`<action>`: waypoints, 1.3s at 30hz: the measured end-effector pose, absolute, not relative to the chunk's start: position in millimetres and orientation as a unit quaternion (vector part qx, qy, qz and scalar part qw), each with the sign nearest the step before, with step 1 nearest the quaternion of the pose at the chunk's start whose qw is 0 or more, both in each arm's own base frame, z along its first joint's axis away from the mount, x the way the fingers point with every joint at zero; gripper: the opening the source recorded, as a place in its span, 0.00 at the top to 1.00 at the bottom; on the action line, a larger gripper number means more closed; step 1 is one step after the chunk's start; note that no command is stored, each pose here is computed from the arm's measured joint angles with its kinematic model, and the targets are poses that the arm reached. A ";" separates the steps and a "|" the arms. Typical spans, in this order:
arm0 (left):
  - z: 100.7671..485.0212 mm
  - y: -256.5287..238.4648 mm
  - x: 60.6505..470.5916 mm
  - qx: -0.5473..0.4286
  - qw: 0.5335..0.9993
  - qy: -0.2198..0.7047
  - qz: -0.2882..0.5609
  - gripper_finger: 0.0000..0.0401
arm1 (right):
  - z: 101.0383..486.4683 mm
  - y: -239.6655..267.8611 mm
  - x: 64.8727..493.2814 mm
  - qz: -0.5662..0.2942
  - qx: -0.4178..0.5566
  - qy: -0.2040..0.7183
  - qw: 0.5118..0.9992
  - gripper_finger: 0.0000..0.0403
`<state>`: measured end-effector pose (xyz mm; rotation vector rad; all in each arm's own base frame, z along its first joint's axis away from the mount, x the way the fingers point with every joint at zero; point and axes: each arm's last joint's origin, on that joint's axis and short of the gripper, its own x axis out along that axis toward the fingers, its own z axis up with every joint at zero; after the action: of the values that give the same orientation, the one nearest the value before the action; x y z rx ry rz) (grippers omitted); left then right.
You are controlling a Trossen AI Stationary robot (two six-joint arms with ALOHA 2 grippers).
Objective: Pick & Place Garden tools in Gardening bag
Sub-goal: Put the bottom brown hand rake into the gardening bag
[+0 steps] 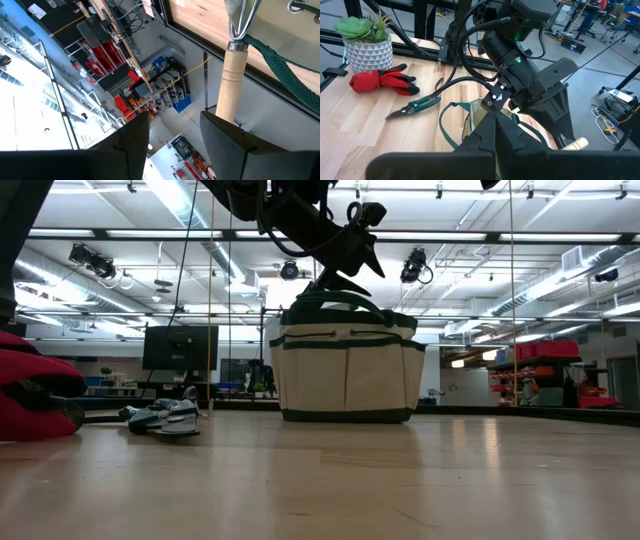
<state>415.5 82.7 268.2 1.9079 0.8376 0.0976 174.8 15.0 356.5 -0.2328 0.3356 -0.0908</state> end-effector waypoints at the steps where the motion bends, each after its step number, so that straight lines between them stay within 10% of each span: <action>1: 268.4 82.7 415.5 0.790 0.504 0.346 0.041 0.55 | 356.5 14.9 174.8 -0.045 -0.116 0.167 0.978 1.00; 9: 276.2 84.0 417.4 0.770 0.542 0.323 0.091 0.55 | 356.5 14.9 174.8 -0.045 -0.116 0.167 0.978 1.00; 25: 305.5 63.6 413.3 0.570 0.765 0.210 0.213 0.55 | 357.1 11.3 174.2 -0.108 -0.119 0.167 0.973 1.00; 39: 351.4 37.3 367.4 0.349 0.920 0.150 0.099 0.56 | 358.9 4.7 175.3 -0.138 -0.086 0.156 0.974 0.93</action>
<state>367.4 37.3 351.4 0.7164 0.3083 0.2036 175.3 4.7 358.9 -0.1737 0.3144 -0.2786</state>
